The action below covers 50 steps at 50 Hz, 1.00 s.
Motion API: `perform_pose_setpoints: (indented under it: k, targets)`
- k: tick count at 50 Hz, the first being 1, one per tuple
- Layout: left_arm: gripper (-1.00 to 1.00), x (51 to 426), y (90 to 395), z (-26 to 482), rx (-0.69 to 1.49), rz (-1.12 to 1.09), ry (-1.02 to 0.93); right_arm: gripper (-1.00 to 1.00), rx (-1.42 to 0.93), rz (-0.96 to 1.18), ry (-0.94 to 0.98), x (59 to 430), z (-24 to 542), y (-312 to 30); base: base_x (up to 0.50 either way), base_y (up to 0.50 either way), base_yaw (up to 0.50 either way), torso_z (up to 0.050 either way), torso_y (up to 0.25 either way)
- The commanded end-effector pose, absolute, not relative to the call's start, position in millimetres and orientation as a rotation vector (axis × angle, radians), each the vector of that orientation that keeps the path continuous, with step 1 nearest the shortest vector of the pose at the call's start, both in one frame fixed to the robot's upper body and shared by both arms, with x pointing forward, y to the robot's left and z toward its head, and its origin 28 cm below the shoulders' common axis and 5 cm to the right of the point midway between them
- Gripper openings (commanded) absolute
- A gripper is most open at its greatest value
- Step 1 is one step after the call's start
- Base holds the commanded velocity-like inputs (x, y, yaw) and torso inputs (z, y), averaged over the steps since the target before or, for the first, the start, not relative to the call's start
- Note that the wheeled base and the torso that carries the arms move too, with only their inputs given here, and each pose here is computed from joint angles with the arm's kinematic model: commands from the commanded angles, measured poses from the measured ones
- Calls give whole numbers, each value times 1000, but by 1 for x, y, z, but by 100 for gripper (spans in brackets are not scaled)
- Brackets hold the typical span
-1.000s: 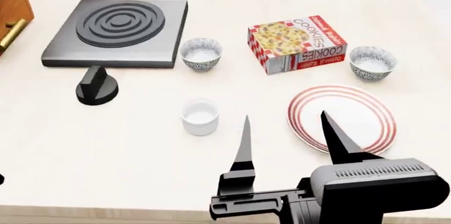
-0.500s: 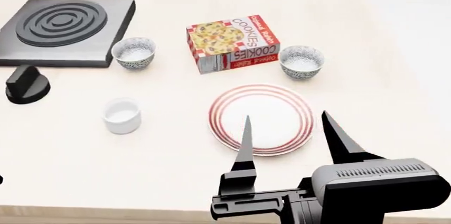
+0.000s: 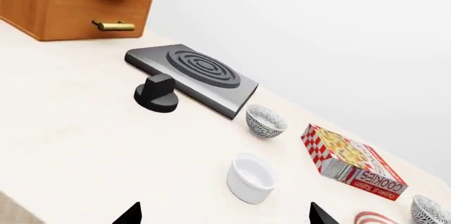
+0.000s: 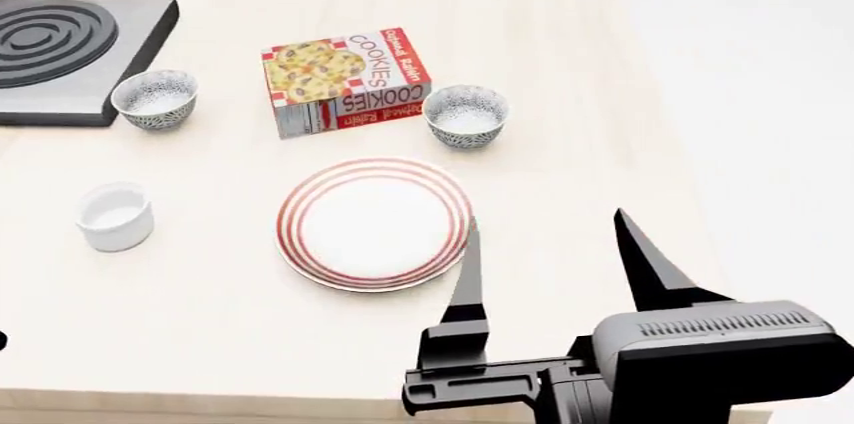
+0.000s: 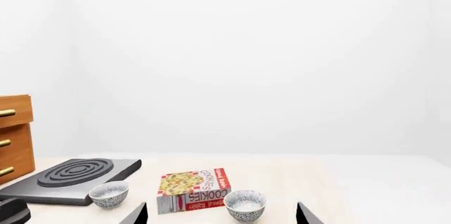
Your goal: Pick the akita bowl next to the plate and place it on the plate.
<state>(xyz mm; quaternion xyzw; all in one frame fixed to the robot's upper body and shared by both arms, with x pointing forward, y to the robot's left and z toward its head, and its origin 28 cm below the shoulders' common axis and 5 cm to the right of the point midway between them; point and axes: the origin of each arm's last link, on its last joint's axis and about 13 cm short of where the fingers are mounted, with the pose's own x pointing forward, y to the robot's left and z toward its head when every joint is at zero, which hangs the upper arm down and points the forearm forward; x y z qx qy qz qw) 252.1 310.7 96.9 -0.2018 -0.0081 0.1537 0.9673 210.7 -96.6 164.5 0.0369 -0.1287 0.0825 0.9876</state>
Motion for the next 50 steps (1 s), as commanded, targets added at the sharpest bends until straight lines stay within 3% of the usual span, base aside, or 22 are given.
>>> perform_pose_setpoints:
  k: [1, 19, 50]
  targets:
    - [100, 252, 311, 96, -404, 313, -17, 100, 66, 197, -257, 211, 164, -95, 47, 0, 0, 0, 0]
    - [100, 253, 311, 97, -404, 313, -15, 100, 59, 223, -230, 211, 161, -93, 233, 0, 0, 0, 0]
    - [100, 252, 311, 97, -401, 313, -14, 100, 62, 220, -225, 211, 162, -94, 489, 0, 0, 0, 0]
